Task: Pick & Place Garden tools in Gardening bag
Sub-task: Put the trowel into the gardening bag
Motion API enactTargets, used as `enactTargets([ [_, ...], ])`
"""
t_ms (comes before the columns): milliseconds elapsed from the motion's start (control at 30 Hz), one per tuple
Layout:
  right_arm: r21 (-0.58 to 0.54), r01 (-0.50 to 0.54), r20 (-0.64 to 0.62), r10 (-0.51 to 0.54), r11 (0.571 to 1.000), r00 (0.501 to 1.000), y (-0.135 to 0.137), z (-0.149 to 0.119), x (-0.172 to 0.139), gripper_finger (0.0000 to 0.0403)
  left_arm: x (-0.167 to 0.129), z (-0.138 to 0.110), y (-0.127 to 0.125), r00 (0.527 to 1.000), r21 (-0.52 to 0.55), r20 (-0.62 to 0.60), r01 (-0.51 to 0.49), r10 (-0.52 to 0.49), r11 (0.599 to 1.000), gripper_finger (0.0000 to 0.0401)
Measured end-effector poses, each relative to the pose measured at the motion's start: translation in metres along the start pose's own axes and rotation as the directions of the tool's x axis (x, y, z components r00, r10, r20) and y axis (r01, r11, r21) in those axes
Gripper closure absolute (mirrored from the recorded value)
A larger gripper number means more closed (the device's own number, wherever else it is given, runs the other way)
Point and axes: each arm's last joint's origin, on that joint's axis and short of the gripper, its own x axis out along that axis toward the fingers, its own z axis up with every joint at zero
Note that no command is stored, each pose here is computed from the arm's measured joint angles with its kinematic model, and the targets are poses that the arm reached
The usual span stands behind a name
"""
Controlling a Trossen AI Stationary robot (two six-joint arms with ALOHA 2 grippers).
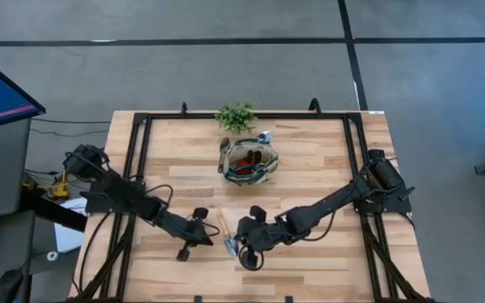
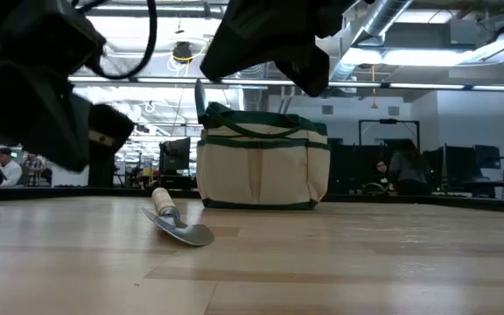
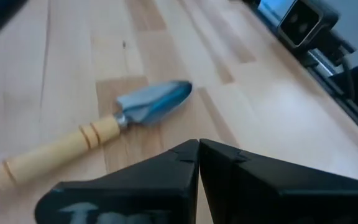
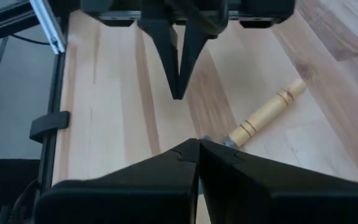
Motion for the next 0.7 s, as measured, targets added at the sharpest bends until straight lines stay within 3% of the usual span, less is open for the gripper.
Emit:
enactTargets([
  [367,0.009,0.038,-0.045,-0.038,0.999,0.998,-0.005,-0.003,0.001,0.0403,0.03,-0.001,0.001,1.0,-0.07,0.003,-0.007,0.007,0.998,0.0398],
  [700,-0.002,0.05,-0.07,-0.05,0.999,0.996,-0.005,-0.007,0.0,0.0403,0.063,0.007,0.019,0.994,-0.108,0.003,-0.11,0.111,0.988,0.0398],
])
